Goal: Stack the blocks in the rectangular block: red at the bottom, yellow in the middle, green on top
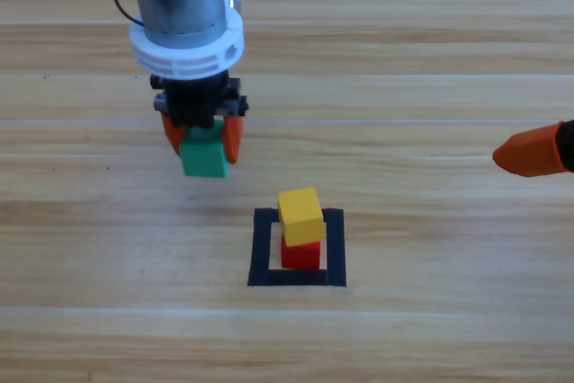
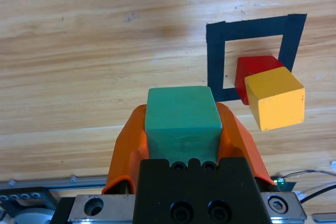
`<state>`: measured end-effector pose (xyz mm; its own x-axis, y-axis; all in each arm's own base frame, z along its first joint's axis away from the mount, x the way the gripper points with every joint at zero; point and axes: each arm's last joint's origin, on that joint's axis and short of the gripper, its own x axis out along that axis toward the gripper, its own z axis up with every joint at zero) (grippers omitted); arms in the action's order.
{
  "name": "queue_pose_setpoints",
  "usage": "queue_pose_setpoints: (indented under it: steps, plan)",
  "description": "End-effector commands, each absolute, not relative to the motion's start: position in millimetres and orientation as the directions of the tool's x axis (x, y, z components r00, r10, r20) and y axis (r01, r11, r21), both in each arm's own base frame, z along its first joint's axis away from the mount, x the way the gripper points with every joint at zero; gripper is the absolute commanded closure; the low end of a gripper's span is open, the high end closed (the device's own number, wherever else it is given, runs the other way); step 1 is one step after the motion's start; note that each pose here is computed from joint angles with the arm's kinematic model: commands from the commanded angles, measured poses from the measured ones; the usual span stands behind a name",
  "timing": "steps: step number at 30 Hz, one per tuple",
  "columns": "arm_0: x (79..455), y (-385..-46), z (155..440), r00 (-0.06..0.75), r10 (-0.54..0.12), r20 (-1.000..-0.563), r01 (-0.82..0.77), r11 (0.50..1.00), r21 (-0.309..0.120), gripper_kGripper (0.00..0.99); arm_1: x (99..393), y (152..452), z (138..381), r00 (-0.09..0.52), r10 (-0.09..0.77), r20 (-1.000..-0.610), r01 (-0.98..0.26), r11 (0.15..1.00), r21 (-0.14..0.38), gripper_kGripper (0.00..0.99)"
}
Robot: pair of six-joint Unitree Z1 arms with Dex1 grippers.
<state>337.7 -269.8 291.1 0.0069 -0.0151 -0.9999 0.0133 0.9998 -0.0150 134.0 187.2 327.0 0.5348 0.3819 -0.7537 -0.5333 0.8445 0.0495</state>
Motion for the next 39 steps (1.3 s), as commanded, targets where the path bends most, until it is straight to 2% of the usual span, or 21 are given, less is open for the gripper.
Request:
queue_pose_setpoints:
  steps: [1, 6, 9, 25, 39]
  plan:
    - [334, -286, 274, -0.02, 0.019, -1.0, -0.014, 1.0, 0.019, 0.99, 139, 189, 308, 0.494, 0.341, -0.8, -0.532, 0.846, 0.032, 0.005]
    - [329, -292, 281, 0.0, 0.004, -1.0, -0.072, 0.997, 0.004, 0.99, 139, 190, 307, 0.491, 0.337, -0.803, -0.532, 0.846, 0.03, 0.004]
    - [322, -301, 279, 0.005, 0.021, -1.0, -0.098, 0.995, 0.02, 0.99, 140, 190, 306, 0.485, 0.338, -0.807, -0.535, 0.844, 0.032, 0.004]
    - [309, -332, 274, 0.021, 0.007, -1.0, -0.063, 0.998, 0.005, 0.99, 139, 191, 305, 0.477, 0.338, -0.811, -0.537, 0.843, 0.035, 0.004]
    - [308, -344, 268, 0.025, 0.002, -1.0, -0.049, 0.999, 0.001, 0.99, 139, 192, 303, 0.465, 0.341, -0.817, -0.544, 0.838, 0.041, 0.004]
